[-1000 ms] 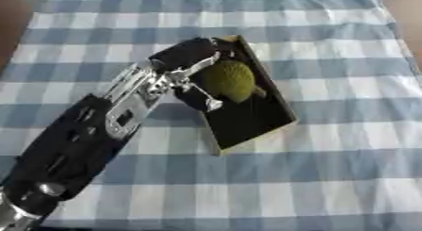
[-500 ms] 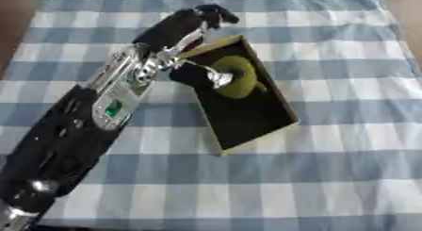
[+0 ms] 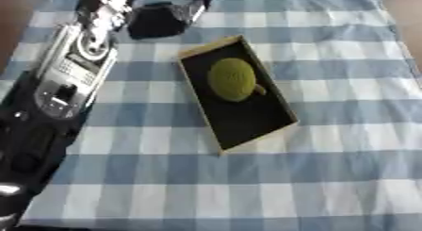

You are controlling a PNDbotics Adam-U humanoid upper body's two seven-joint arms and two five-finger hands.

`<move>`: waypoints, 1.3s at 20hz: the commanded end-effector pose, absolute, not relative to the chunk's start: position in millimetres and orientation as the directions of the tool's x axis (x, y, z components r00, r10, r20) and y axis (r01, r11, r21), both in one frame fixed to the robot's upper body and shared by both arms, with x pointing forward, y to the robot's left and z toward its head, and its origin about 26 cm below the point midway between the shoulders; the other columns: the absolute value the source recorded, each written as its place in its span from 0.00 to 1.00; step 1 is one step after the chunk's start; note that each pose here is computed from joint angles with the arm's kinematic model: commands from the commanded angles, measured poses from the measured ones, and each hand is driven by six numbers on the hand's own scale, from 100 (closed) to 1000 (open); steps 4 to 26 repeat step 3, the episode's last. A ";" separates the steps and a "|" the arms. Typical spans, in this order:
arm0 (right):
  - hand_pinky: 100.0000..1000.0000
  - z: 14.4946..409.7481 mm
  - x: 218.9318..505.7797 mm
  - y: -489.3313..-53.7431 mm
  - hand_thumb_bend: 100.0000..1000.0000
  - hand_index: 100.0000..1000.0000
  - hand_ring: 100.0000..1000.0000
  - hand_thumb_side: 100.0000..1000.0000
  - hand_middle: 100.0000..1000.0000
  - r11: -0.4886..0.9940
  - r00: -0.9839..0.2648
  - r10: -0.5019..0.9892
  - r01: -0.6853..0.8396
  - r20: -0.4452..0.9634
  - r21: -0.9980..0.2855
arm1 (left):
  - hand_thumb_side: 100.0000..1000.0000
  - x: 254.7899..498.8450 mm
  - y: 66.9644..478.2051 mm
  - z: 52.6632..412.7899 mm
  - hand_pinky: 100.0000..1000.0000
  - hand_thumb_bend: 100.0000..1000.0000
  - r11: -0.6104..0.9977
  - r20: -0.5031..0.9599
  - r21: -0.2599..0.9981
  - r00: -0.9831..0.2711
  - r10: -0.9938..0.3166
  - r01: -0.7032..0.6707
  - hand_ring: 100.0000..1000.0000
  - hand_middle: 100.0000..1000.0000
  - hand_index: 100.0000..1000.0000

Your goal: Pick up objects on the table and place them in the box.

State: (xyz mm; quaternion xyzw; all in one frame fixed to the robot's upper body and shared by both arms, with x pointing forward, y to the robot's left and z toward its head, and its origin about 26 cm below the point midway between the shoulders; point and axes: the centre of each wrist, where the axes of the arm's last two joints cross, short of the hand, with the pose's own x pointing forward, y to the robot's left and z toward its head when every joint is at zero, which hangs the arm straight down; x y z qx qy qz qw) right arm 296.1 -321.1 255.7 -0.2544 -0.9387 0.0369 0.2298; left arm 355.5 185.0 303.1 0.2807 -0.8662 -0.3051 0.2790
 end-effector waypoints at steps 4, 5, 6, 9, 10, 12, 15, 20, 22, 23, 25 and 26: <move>0.78 267.4 291.7 -325.0 0.00 0.66 0.63 0.55 0.61 0.853 -0.771 0.521 0.485 0.367 -0.193 | 0.45 323.6 229.9 335.4 0.62 0.26 0.714 0.316 0.527 -0.674 -0.668 -0.461 0.68 0.70 0.78; 0.78 267.4 291.7 -325.0 0.00 0.66 0.63 0.55 0.61 0.853 -0.771 0.521 0.485 0.367 -0.193 | 0.45 323.6 229.9 335.4 0.62 0.26 0.714 0.316 0.527 -0.674 -0.668 -0.461 0.68 0.70 0.78; 0.78 267.4 291.7 -325.0 0.00 0.66 0.63 0.55 0.61 0.853 -0.771 0.521 0.485 0.367 -0.193 | 0.45 323.6 229.9 335.4 0.62 0.26 0.714 0.316 0.527 -0.674 -0.668 -0.461 0.68 0.70 0.78; 0.78 267.4 291.7 -325.0 0.00 0.66 0.63 0.55 0.61 0.853 -0.771 0.521 0.485 0.367 -0.193 | 0.45 323.6 229.9 335.4 0.62 0.26 0.714 0.316 0.527 -0.674 -0.668 -0.461 0.68 0.70 0.78; 0.78 267.4 291.7 -325.0 0.00 0.66 0.63 0.55 0.61 0.853 -0.771 0.521 0.485 0.367 -0.193 | 0.45 323.6 229.9 335.4 0.62 0.26 0.714 0.316 0.527 -0.674 -0.668 -0.461 0.68 0.70 0.78; 0.78 267.4 291.7 -325.0 0.00 0.66 0.63 0.55 0.61 0.853 -0.771 0.521 0.485 0.367 -0.193 | 0.45 323.6 229.9 335.4 0.62 0.26 0.714 0.316 0.527 -0.674 -0.668 -0.461 0.68 0.70 0.78; 0.78 267.4 291.7 -325.0 0.00 0.66 0.63 0.55 0.61 0.853 -0.771 0.521 0.485 0.367 -0.193 | 0.45 323.6 229.9 335.4 0.62 0.26 0.714 0.316 0.527 -0.674 -0.668 -0.461 0.68 0.70 0.78; 0.78 267.4 291.7 -325.0 0.00 0.66 0.63 0.55 0.61 0.853 -0.771 0.521 0.485 0.367 -0.193 | 0.45 323.6 229.9 335.4 0.62 0.26 0.714 0.316 0.527 -0.674 -0.668 -0.461 0.68 0.70 0.78; 0.78 267.4 291.7 -325.0 0.00 0.66 0.63 0.55 0.61 0.853 -0.771 0.521 0.485 0.367 -0.193 | 0.45 323.6 229.9 335.4 0.62 0.26 0.714 0.316 0.527 -0.674 -0.668 -0.461 0.68 0.70 0.78; 0.78 267.4 291.7 -325.0 0.00 0.66 0.63 0.55 0.61 0.853 -0.771 0.521 0.485 0.367 -0.193 | 0.45 323.6 229.9 335.4 0.62 0.26 0.714 0.316 0.527 -0.674 -0.668 -0.461 0.68 0.70 0.78; 0.78 267.4 291.7 -325.0 0.00 0.66 0.63 0.55 0.61 0.853 -0.771 0.521 0.485 0.367 -0.193 | 0.45 323.6 229.9 335.4 0.62 0.26 0.714 0.316 0.527 -0.674 -0.668 -0.461 0.68 0.70 0.78; 0.78 267.4 291.7 -325.0 0.00 0.66 0.63 0.55 0.61 0.853 -0.771 0.521 0.485 0.367 -0.193 | 0.45 323.6 229.9 335.4 0.62 0.26 0.714 0.316 0.527 -0.674 -0.668 -0.461 0.68 0.70 0.78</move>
